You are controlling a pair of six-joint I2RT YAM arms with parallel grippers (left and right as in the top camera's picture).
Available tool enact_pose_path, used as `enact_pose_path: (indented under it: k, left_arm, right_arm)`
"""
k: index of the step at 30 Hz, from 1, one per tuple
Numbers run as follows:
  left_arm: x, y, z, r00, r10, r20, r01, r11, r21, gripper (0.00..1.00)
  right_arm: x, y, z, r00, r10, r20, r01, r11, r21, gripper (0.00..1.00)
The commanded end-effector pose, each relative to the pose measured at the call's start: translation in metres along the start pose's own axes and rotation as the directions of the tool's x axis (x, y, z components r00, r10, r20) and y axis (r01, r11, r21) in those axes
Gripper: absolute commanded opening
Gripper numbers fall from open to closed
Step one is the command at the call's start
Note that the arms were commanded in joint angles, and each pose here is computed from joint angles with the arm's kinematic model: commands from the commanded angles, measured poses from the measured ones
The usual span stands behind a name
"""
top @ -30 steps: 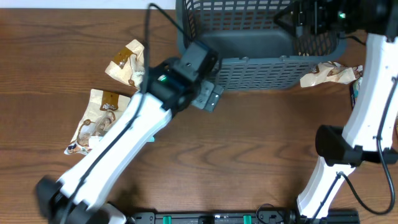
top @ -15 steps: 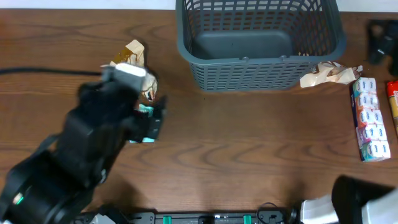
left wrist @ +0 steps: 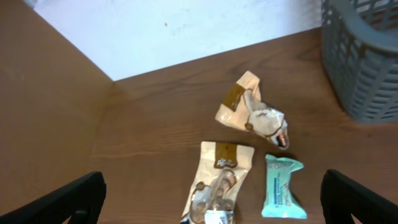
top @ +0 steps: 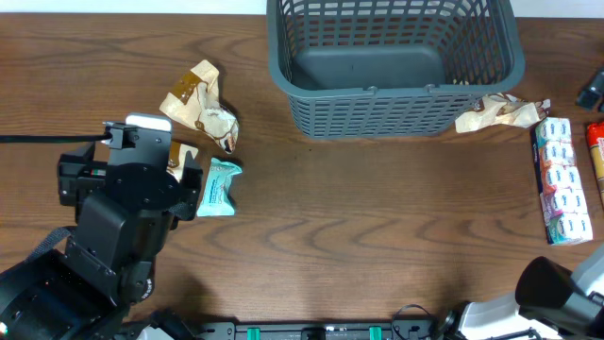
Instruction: Pack container
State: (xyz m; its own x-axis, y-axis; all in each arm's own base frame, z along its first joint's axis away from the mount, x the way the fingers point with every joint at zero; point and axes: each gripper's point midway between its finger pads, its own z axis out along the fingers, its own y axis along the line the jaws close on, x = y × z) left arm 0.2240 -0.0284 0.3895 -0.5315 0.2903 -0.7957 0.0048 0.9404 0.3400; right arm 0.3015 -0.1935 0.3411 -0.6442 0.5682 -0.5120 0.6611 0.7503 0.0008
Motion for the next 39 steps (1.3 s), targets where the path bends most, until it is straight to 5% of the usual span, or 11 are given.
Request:
enact_pose_path:
  k: [1, 8, 13, 19, 21, 23, 25, 31, 39]
  left_arm:
    - [0.001, 0.007, -0.001, 1.0, 0.012, -0.004, -0.012, 0.999, -0.036, 0.99]
    - [0.008, 0.006, 0.0, 0.999, -0.015, -0.032, 0.014, 0.999, -0.036, 0.99]
    - [0.009, 0.005, 0.002, 0.999, -0.007, -0.041, 0.006, 0.999, -0.038, 0.99]
    - [0.008, 0.001, 0.007, 0.998, 0.007, -0.058, -0.01, 0.999, -0.04, 0.99]
    - [0.008, -0.002, 0.01, 0.997, 0.025, -0.068, -0.028, 0.999, -0.043, 0.99]
    - [0.007, 0.0, 0.014, 0.996, 0.041, -0.075, -0.046, 0.996, -0.071, 0.99]
    - [0.006, 0.001, 0.018, 0.995, 0.055, -0.087, -0.064, 0.992, -0.104, 0.99]
    - [0.008, -0.009, 0.03, 0.986, 0.095, -0.136, -0.11, 0.988, -0.105, 0.99]
    - [0.024, -0.012, 0.036, 0.958, 0.172, -0.229, -0.199, 0.975, -0.101, 0.98]
  right_arm:
    - [0.007, -0.049, 0.005, 0.934, 0.358, 0.02, -0.357, 0.925, 0.13, 0.99]
    - [0.02, -0.08, 0.03, 0.833, 0.551, -0.056, -0.543, 0.833, 0.108, 0.99]
    - [0.017, -0.061, 0.03, 0.788, 0.6, -0.141, -0.61, 0.792, -0.038, 0.99]
    - [0.026, -0.084, 0.052, 0.691, 0.718, -0.087, -0.707, 0.696, 0.122, 0.99]
    - [0.015, -0.082, 0.066, 0.775, 0.628, -0.076, -0.623, 0.779, 0.078, 0.99]
    - [0.007, -0.068, 0.077, 0.921, 0.378, -0.092, -0.382, 0.924, -0.024, 0.99]
    - [0.008, -0.053, 0.086, 0.992, 0.096, -0.087, -0.107, 0.987, -0.124, 0.99]
    - [0.006, -0.073, 0.109, 0.993, -0.102, -0.05, 0.1, 0.994, -0.036, 0.99]
    - [0.028, -0.048, 0.163, 0.939, -0.343, -0.025, 0.334, 0.927, -0.168, 0.99]
